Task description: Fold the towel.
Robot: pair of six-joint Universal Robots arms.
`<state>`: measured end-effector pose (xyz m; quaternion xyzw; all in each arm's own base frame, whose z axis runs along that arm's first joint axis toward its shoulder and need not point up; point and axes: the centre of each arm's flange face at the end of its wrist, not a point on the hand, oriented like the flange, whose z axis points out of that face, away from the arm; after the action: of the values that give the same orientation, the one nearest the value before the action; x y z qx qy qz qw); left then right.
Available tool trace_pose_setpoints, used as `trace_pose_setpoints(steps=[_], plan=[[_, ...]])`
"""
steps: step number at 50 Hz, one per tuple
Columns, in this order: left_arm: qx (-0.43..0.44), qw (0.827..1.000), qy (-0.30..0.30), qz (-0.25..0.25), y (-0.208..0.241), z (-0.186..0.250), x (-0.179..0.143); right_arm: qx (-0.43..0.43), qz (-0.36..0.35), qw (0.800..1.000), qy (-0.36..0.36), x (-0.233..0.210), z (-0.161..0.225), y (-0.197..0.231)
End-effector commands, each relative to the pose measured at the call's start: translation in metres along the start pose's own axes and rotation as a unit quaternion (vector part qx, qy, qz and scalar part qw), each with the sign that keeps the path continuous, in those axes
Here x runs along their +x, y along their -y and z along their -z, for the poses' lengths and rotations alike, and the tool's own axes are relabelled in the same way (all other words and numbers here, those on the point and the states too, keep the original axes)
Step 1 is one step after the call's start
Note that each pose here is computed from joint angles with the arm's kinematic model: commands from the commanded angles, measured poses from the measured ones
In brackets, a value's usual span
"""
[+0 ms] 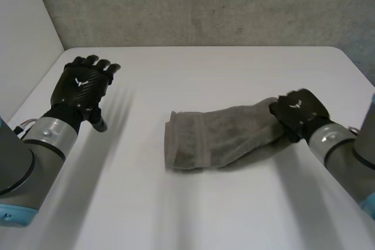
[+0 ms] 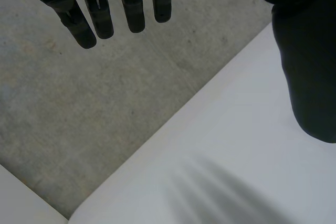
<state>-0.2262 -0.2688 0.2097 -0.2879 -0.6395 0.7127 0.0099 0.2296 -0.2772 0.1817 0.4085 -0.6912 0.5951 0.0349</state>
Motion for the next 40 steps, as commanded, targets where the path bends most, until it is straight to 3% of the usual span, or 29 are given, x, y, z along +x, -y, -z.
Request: trace_pose_setpoints(steps=[1, 4, 6, 9, 15, 21, 23, 29, 35, 40], plan=[[0.026, 1.0, 0.014, 0.002, 0.016, -0.004, -0.008, 0.1, 0.114, 0.985, 0.086, -0.078, -0.003, 0.064], [0.04, 0.999, 0.018, 0.017, 0.025, -0.004, -0.011, 0.114, 0.138, 0.978, 0.104, -0.096, -0.002, 0.072], [0.049, 0.998, 0.02, 0.028, 0.03, -0.004, -0.012, 0.15, 0.19, 0.958, 0.152, -0.14, 0.011, 0.089], [0.062, 0.997, 0.022, 0.052, 0.039, -0.005, -0.015, 0.168, 0.213, 0.944, 0.19, -0.175, 0.023, 0.09], [0.078, 0.994, 0.017, 0.076, 0.051, -0.005, -0.014, 0.157, 0.215, 0.94, 0.212, -0.198, 0.022, 0.079], [0.085, 0.993, -0.01, 0.08, 0.058, -0.003, 0.004, 0.145, 0.139, 0.958, 0.203, -0.177, 0.026, 0.087], [0.086, 0.993, -0.018, 0.081, 0.058, -0.003, 0.009, 0.146, 0.055, 0.971, 0.18, -0.143, 0.029, 0.1], [0.076, 0.993, -0.035, 0.088, 0.059, -0.009, 0.029, 0.143, -0.063, 0.975, 0.158, -0.097, 0.034, 0.108], [0.034, 0.993, -0.044, 0.106, 0.053, -0.014, 0.052, 0.097, -0.12, 0.983, 0.097, -0.044, 0.02, 0.084], [-0.013, 0.987, -0.077, 0.14, 0.044, -0.016, 0.079, 0.074, -0.128, 0.985, 0.085, -0.034, 0.015, 0.072]])
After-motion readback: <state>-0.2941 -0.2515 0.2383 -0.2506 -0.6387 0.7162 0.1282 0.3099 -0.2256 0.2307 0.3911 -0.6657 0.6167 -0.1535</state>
